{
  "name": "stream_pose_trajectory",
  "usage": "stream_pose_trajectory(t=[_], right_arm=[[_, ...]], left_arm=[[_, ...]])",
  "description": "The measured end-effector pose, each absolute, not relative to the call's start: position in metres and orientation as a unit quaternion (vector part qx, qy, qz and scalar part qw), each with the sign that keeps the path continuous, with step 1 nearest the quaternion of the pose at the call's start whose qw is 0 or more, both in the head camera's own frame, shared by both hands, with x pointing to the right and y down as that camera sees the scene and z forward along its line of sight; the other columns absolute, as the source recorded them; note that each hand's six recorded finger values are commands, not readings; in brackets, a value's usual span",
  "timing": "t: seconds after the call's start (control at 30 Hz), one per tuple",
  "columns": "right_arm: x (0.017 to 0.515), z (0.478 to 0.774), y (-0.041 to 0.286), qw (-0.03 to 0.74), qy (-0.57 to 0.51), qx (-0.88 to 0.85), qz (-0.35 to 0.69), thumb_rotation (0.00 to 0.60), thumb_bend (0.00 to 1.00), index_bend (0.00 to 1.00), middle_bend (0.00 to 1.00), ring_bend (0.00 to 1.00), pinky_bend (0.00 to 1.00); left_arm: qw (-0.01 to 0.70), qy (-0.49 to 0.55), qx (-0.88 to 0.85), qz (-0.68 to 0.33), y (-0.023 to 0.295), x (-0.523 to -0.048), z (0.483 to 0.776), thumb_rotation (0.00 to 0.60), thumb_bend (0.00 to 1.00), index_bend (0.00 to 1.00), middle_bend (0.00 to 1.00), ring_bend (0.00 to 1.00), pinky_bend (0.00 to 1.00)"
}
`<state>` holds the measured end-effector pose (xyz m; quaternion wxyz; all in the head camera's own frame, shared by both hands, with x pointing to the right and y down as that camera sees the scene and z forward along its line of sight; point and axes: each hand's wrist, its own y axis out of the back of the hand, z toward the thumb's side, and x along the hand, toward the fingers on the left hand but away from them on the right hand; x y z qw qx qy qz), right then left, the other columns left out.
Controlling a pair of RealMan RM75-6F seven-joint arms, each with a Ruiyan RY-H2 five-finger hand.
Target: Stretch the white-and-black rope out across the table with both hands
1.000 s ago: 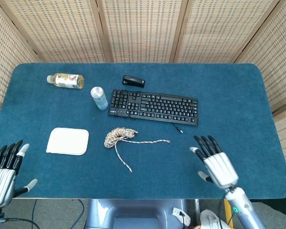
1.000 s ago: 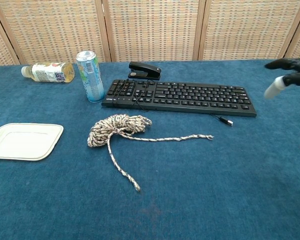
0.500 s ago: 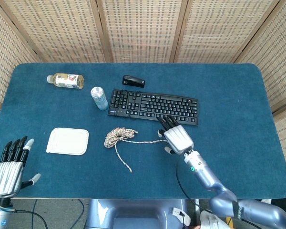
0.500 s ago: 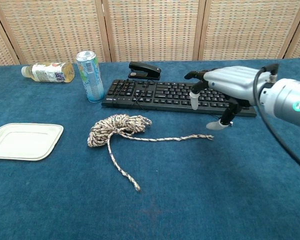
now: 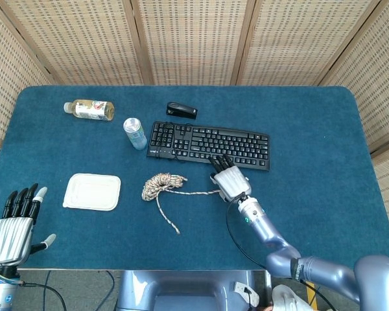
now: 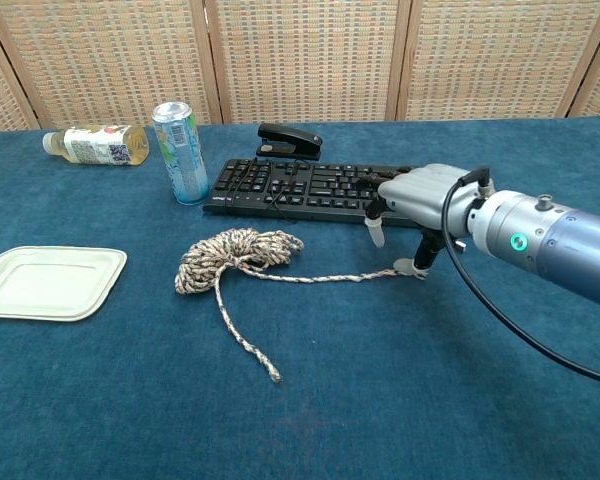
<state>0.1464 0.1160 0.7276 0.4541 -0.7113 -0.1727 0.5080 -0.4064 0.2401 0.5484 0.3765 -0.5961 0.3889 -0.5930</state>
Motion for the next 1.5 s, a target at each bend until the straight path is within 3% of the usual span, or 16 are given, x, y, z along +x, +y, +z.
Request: stream_pose_trajectory(t=[0.43, 0.9, 1.33, 1.5], right_arm=[[0.151, 0.744, 0.118, 0.457, -0.139, -0.69, 0.544, 0.6, 0.32, 0.46, 0.0, 0.0, 0.0], [0.153, 0.753, 0.126, 0.461, -0.113, -0.683, 0.555, 0.6, 0.43, 0.63, 0.0, 0.0, 0.0], [0.152, 0.74, 0.128, 0.474, -0.128, -0.688, 0.535, 0.6, 0.45, 0.66, 0.0, 0.0, 0.0], [0.153, 0.736, 0.13, 0.48, -0.127, -0.687, 0.53, 0.6, 0.45, 0.66, 0.0, 0.0, 0.0]], left_arm=[[0.377, 0.393, -0.596, -0.591, 0.241, -0.407, 0.546, 0.6, 0.0, 0.0, 0.0, 0.0, 0.0], [0.376, 0.392, -0.596, -0.591, 0.241, -0.407, 0.547, 0.6, 0.0, 0.0, 0.0, 0.0, 0.0], [0.385, 0.39, -0.603, -0.58, 0.242, -0.401, 0.546, 0.6, 0.0, 0.0, 0.0, 0.0, 0.0], [0.427, 0.359, -0.628, -0.543, 0.236, -0.379, 0.547, 0.6, 0.0, 0.0, 0.0, 0.0, 0.0]])
